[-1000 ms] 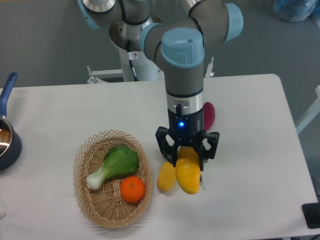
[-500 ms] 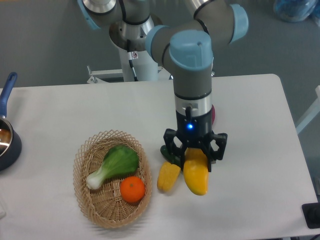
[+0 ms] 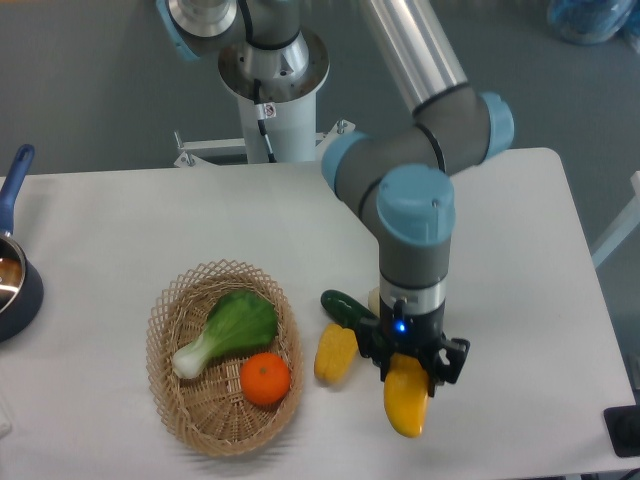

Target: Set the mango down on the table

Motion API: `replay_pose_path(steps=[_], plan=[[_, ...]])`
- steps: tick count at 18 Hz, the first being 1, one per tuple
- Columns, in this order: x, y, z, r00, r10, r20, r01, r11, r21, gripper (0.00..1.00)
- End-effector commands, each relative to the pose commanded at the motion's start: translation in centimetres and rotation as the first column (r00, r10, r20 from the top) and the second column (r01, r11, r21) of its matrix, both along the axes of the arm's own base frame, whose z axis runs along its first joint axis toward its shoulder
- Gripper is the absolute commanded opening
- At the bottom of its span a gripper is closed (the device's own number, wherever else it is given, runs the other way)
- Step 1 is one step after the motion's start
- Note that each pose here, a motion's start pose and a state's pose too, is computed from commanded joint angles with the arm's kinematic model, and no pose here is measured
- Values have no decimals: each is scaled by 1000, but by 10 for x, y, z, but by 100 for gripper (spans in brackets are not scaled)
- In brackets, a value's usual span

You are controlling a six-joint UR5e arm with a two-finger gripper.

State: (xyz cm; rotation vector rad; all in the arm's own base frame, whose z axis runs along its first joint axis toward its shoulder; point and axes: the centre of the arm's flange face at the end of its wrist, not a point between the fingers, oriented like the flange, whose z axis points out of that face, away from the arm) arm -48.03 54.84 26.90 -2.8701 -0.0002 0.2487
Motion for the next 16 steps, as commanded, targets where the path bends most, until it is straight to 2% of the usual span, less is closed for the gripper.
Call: replay_pose_path(steps=[3,6,8,11,16], plan=[[-4,5,-23,997,65,40,-65,998,-6,34],[-3,7,-33,995,80,55,-80,997,-13,34],[-3,8,-40,994,88,64,-87,996,-18,38],[-3,9,-45,994,87,69,-85,996,-22,39],[-1,11,-49,994,80,71,-78,997,-28,53]])
